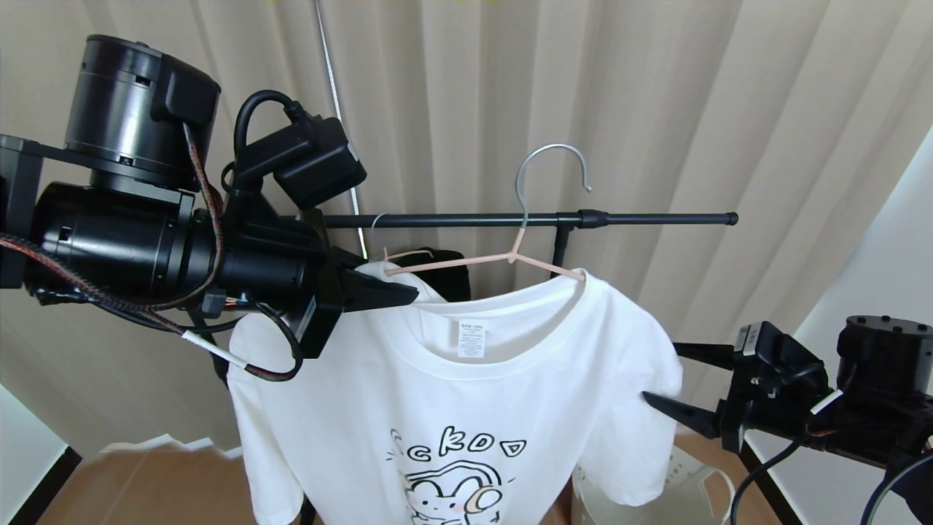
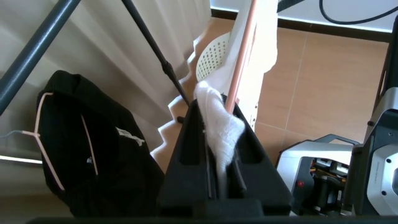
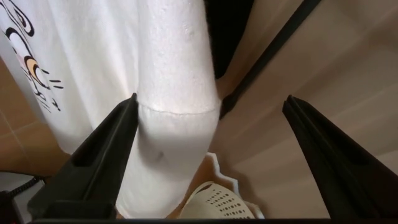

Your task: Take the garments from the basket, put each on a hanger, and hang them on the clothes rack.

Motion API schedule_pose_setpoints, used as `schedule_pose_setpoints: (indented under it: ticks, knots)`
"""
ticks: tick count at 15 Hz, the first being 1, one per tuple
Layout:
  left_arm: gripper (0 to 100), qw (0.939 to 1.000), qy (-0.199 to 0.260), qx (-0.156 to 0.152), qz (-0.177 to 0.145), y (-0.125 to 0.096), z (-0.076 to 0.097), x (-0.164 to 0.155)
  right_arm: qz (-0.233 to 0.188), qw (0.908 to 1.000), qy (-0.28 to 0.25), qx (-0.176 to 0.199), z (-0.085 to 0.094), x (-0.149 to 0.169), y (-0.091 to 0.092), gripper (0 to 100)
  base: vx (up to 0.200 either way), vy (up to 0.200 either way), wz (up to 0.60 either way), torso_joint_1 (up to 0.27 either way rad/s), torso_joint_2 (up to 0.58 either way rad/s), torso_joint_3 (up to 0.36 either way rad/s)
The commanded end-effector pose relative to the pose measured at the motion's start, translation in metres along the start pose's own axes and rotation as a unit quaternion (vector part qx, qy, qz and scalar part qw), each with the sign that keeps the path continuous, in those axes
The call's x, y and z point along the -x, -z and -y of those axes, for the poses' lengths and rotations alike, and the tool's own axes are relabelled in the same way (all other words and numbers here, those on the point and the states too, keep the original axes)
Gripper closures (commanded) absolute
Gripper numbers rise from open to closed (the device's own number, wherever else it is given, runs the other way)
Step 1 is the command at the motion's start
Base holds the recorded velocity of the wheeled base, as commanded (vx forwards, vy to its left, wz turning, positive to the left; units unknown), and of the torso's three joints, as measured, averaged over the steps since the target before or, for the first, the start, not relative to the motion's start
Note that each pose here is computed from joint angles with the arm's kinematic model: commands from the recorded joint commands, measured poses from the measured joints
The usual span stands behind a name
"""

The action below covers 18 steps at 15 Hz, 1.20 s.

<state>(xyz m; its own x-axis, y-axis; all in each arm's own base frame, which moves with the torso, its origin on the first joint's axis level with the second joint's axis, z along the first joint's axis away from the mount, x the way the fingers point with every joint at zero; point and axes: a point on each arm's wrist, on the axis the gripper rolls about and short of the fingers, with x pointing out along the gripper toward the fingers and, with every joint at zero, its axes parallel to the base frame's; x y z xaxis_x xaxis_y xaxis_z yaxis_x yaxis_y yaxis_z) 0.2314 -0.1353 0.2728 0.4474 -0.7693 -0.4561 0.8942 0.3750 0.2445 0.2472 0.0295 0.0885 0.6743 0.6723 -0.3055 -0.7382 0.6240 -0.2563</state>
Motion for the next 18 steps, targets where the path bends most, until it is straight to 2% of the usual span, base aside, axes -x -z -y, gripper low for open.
schedule_pose_setpoints:
  ticks: [1, 9, 13, 18]
  knots:
    - [100, 1.0000, 0.000, 0.000, -0.001, 0.001, 0.000, 0.000, 0.000, 1.0000, -0.001, 0.000, 0.001, -0.001, 0.000, 100, 0.000, 0.000, 0.00, 0.000, 0.00, 0.000]
    - [100, 0.9999, -0.006, 0.010, -0.002, 0.003, 0.000, 0.005, 0.001, 0.9988, 0.047, -0.012, 0.031, 0.011, 0.008, 100, 0.000, 0.000, 0.00, 0.000, 0.00, 0.000]
    - [100, 0.9999, -0.007, 0.011, -0.003, 0.004, 0.000, 0.006, 0.004, 0.9985, 0.051, -0.019, 0.034, 0.012, 0.008, 100, 0.000, 0.000, 0.00, 0.000, 0.00, 0.000]
    - [100, 0.9999, -0.005, 0.013, -0.006, 0.006, 0.001, 0.005, 0.005, 0.9988, 0.046, -0.019, 0.030, 0.013, 0.006, 100, 0.000, 0.000, 0.00, 0.000, 0.00, 0.000]
